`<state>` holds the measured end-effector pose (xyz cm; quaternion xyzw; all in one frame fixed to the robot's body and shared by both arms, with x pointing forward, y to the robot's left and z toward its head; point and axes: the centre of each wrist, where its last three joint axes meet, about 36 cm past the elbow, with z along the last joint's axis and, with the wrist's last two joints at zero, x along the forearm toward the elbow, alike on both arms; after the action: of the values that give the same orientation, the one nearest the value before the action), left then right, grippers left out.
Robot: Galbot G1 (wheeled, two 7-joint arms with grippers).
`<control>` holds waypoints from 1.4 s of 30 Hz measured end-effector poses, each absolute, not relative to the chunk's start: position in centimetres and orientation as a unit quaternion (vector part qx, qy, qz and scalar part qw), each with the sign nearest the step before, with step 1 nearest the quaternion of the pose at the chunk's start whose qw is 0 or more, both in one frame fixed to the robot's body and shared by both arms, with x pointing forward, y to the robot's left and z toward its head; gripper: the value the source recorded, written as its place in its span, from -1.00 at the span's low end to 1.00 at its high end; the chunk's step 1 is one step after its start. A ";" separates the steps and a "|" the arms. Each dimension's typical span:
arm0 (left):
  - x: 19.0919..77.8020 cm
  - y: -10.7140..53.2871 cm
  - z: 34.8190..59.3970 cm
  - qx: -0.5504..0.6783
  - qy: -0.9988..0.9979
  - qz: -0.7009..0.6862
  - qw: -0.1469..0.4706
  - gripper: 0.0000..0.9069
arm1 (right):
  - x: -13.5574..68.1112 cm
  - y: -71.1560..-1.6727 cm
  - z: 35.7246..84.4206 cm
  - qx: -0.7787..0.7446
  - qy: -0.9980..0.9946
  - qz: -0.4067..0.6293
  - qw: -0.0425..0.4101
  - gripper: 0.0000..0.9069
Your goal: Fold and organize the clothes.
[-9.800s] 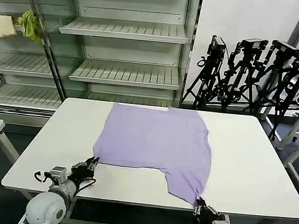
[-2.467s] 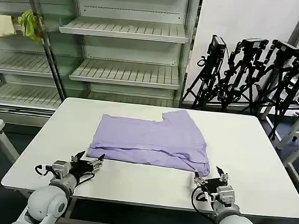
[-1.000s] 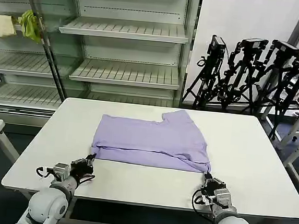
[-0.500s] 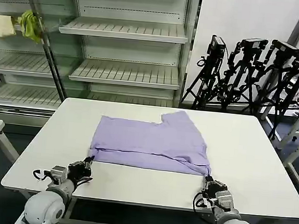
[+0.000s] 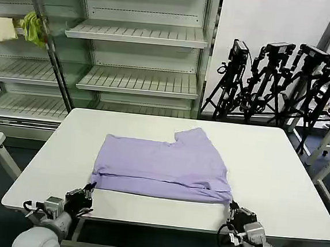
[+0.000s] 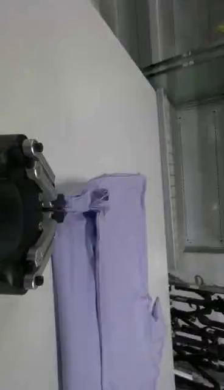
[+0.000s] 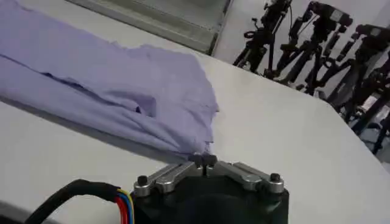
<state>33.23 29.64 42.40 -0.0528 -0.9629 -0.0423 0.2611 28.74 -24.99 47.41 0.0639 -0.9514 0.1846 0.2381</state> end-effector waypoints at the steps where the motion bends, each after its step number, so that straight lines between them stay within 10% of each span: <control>1: 32.8 29.6 42.5 -0.052 -0.962 -0.044 0.263 -0.98 | 28.4 -25.0 47.5 0.065 -0.951 0.186 0.239 -1.00; 34: 25.2 28.1 43.4 -0.045 -0.949 -0.041 0.308 -0.96 | 24.6 -25.0 48.7 0.086 -0.937 0.210 0.266 -1.00; 36: 25.2 28.0 43.5 -0.045 -0.949 -0.041 0.308 0.82 | 24.6 -25.0 48.7 0.085 -0.937 0.210 0.267 1.00; 42: 25.0 28.0 43.6 -0.041 -0.949 -0.042 0.308 1.00 | 24.4 -25.0 48.6 0.082 -0.937 0.210 0.269 1.00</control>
<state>25.00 28.03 43.60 -0.0414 -0.9495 -0.0421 0.3083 24.40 -25.00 48.64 0.0815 -0.9366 0.2097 0.2687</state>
